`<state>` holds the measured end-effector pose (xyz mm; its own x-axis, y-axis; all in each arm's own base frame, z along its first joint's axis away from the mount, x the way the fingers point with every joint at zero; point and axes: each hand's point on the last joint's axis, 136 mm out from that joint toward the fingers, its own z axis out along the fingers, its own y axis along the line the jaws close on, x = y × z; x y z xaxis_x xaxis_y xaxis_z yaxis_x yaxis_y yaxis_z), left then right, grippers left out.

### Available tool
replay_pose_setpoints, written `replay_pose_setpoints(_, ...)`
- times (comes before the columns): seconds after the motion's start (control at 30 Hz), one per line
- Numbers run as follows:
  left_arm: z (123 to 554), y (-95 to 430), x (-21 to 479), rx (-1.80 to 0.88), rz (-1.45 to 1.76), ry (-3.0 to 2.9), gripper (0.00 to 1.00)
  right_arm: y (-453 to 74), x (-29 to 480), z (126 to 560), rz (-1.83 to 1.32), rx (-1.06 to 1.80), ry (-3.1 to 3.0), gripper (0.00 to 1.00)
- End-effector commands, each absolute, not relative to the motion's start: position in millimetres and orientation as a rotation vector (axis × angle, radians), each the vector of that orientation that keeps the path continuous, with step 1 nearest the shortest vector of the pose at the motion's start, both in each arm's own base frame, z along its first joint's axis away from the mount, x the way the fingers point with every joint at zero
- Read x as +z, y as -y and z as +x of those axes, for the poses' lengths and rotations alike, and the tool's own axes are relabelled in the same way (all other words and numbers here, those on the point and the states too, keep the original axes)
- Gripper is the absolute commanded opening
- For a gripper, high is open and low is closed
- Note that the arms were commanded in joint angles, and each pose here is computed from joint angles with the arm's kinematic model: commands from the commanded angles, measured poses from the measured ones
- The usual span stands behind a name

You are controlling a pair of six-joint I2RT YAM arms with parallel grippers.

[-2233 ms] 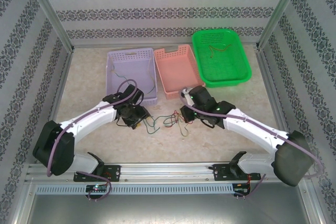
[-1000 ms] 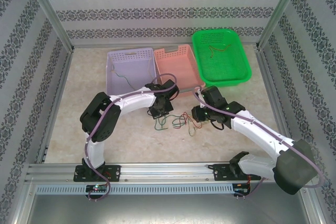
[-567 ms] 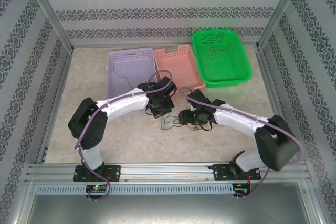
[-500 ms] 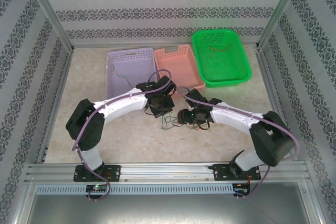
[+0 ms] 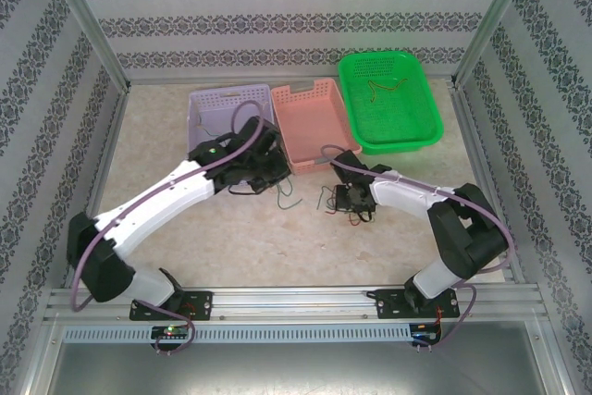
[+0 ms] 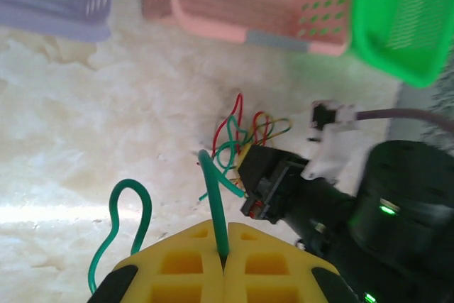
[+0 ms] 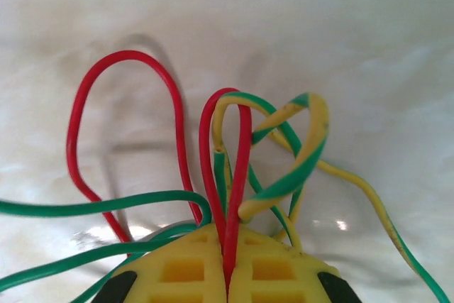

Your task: Untangle the cables

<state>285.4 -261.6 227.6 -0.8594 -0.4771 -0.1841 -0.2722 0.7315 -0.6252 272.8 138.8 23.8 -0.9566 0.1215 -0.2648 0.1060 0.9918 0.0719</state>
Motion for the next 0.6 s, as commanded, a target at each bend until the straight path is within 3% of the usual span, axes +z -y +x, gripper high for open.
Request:
replay_pose_setpoints(0.0, 297, 244, 256, -0.901, -0.542, -2.502, 0.0, -117, 34, 273, 0.171, 0.0, -2.852, 0.0)
replay_pose_setpoints(0.17, 315, 252, 281, -1.092, -0.386, -2.425, 0.0, -135, 92, 287, 0.078, 0.176, -2.728, 0.38)
replay_pose_setpoints(0.23, 323, 260, 290, -1.208, -0.324, -2.391, 0.0, -141, 124, 288, 0.066, 0.244, -2.672, 0.47)
replay_pose_setpoints(0.47, 314, 299, 328, -1.473, 0.238, -2.25, 0.0, -177, 229, 276, 0.137, 0.731, -2.497, 0.52)
replay_pose_setpoints(0.57, 307, 300, 321, -1.431, 0.38, -2.218, 0.0, -201, 255, 270, 0.199, 0.999, -2.485, 0.52)
